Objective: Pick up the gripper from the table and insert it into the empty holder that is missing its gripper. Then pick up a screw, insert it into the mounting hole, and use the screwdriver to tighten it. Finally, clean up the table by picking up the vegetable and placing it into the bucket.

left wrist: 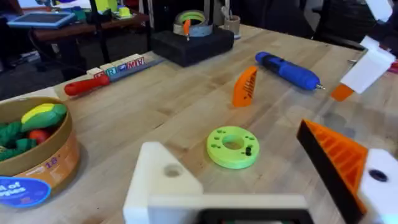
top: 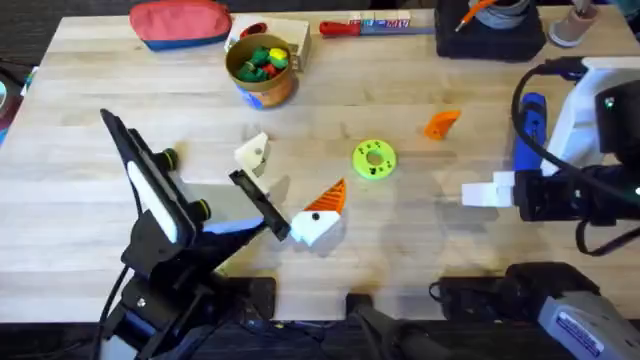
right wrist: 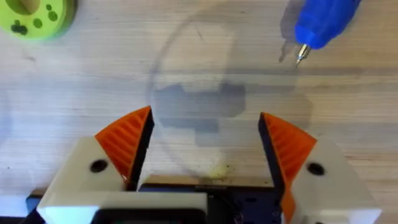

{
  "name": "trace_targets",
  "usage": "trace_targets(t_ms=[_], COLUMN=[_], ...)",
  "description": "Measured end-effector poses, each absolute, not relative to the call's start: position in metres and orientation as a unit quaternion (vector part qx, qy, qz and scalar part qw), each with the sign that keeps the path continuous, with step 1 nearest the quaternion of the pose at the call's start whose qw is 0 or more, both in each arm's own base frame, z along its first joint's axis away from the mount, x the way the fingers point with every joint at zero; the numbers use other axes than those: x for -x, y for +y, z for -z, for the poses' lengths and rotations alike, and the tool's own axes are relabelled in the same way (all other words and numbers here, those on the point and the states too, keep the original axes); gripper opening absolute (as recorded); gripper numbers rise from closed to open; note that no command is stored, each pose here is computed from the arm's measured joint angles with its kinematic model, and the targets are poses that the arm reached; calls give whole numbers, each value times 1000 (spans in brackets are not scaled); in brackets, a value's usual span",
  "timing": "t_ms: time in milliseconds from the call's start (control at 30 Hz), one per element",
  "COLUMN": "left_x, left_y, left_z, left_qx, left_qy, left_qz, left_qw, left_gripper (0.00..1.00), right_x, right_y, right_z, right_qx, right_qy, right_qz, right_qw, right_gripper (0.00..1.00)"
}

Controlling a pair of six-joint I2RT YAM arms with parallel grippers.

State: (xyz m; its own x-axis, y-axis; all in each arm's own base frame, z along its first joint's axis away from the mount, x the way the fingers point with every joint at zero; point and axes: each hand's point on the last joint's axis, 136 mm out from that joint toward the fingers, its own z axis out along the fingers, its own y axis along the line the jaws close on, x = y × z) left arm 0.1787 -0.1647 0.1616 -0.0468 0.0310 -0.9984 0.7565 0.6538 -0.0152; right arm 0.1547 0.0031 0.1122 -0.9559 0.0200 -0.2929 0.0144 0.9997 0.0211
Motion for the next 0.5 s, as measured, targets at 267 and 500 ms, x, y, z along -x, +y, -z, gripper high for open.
trace_targets(t_ms=[267,500], left_x=[-179,-179], left_y=[-165,-165], left_z=[-162,-162], left_qx=[-297,-297], left_qy=[662,662], left_qz=[291,291], left_qw=[623,623], left_gripper=[933,933], right_x=[-220,-240], right_y=[5,10], right_z=[-144,-159], right_qx=[-6,-8], right_qy=[956,940], right_qz=[-15,-31], right_qw=[293,340], right_gripper=[991,991])
